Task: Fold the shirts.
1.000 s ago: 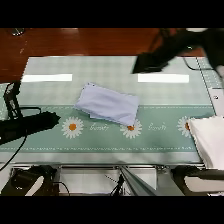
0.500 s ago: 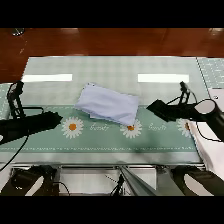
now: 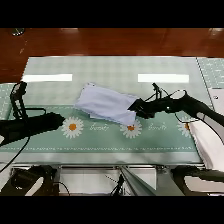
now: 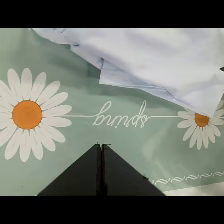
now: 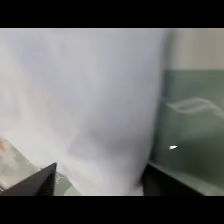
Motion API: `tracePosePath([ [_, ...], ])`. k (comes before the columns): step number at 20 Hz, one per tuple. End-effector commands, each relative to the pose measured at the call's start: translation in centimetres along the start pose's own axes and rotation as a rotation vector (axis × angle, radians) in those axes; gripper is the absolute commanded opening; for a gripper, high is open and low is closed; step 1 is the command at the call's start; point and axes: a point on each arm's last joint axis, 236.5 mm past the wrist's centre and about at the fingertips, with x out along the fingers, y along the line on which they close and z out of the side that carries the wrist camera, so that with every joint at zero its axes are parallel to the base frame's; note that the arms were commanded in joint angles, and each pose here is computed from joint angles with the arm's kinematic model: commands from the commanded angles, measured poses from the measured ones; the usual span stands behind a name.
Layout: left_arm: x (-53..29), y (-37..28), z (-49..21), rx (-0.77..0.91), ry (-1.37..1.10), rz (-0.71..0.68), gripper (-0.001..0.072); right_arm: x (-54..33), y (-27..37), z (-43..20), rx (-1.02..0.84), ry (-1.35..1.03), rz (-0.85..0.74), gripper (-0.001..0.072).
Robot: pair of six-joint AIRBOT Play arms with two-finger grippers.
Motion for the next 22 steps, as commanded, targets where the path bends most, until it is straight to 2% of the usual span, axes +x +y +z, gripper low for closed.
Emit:
tracePosePath([
  [1,0.0,-0.2,0.1,0.0,-0.004,-0.008,0.0024,2.2,2.2,0.3,-0.072,0.064,0.023,0.0158],
  [2,0.0,-0.2,0.1,0.0,-0.003,-0.007,0.0024,2.1,3.4,0.6,-0.141,0.068,0.039,0.0024],
  [4,0.0,-0.2,0.1,0.0,-0.003,-0.007,0.0024,0.6,5.9,1.5,-0.244,0.077,0.054,0.0023],
  [6,0.0,-0.2,0.1,0.0,-0.004,-0.007,0.0024,-2.2,8.5,3.0,-0.361,0.076,0.005,0.0023],
  [9,0.0,-0.9,1.0,-0.012,-0.042,-0.037,0.0024,-8.2,15.4,4.4,-0.521,0.04,0.027,0.0023],
  [13,-0.1,-1.8,1.2,-0.031,-0.05,-0.076,0.0024,-17.9,18.8,8.1,-0.605,-0.139,-0.148,0.0024],
  [17,-0.1,-2.0,2.1,-0.033,-0.085,-0.087,0.0024,-26.7,17.3,9.4,-0.524,-0.256,-0.207,0.0024],
  [22,-0.2,-2.4,3.2,-0.036,-0.131,-0.104,0.0024,-35.4,9.1,7.7,-0.28,-0.266,-0.305,0.0024],
])
